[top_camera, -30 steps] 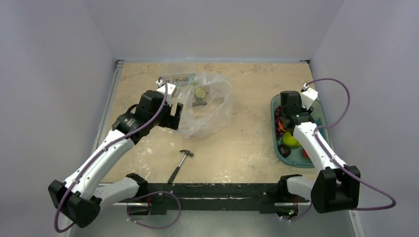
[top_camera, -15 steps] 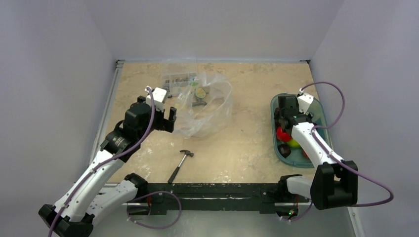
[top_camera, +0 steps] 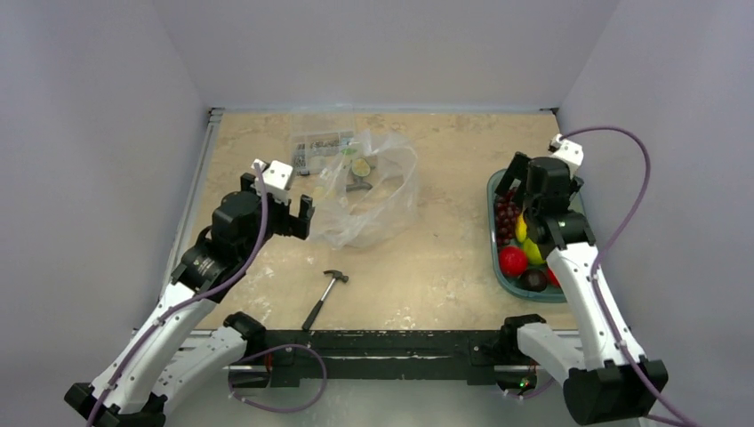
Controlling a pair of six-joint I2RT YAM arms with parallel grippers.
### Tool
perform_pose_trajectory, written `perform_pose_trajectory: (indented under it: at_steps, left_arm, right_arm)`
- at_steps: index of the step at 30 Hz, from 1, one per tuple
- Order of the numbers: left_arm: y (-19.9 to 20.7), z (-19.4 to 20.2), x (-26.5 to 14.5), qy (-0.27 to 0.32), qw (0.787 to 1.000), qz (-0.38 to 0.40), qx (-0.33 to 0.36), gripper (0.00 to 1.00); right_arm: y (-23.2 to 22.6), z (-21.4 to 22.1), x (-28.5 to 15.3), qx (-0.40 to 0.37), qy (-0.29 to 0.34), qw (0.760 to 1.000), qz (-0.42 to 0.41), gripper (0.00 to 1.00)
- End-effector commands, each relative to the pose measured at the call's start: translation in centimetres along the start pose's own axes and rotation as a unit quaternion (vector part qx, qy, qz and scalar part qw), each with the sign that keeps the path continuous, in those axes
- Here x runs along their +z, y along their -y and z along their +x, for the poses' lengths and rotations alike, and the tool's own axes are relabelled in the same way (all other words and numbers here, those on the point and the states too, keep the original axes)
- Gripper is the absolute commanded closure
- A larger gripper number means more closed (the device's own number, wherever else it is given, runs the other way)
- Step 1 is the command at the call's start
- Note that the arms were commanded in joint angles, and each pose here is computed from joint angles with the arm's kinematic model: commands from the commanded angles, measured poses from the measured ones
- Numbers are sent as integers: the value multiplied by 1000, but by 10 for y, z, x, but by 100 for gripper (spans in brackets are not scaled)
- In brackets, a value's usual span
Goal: Take the fake fruits out of the plastic bag
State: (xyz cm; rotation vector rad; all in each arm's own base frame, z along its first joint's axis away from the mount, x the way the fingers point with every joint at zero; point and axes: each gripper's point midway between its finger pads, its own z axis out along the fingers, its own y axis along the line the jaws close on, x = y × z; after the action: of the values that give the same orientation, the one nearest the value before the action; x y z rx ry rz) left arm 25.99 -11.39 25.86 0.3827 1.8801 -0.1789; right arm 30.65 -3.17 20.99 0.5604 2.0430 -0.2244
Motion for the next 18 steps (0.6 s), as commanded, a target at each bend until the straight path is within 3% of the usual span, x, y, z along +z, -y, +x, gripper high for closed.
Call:
perform_pose_trajectory:
  at_steps: [1, 7, 13, 18]
  left_arm:
    - [-2, -49, -33, 65, 997, 8, -45, 6]
    - [-4, -101, -89, 122, 987, 26, -101, 6]
    - [-9, -119, -124, 154, 978, 30, -136, 6]
    - [-9, -123, -135, 168, 975, 37, -140, 6]
  right_arm:
    - [-35, -73, -52, 27, 87, 987, -130, 1]
    - [-45, -112, -106, 53, 138, 967, -209, 1]
    - [-38, -139, -156, 81, 225, 936, -260, 1]
    - [-17, -150, -179, 117, 268, 924, -248, 1]
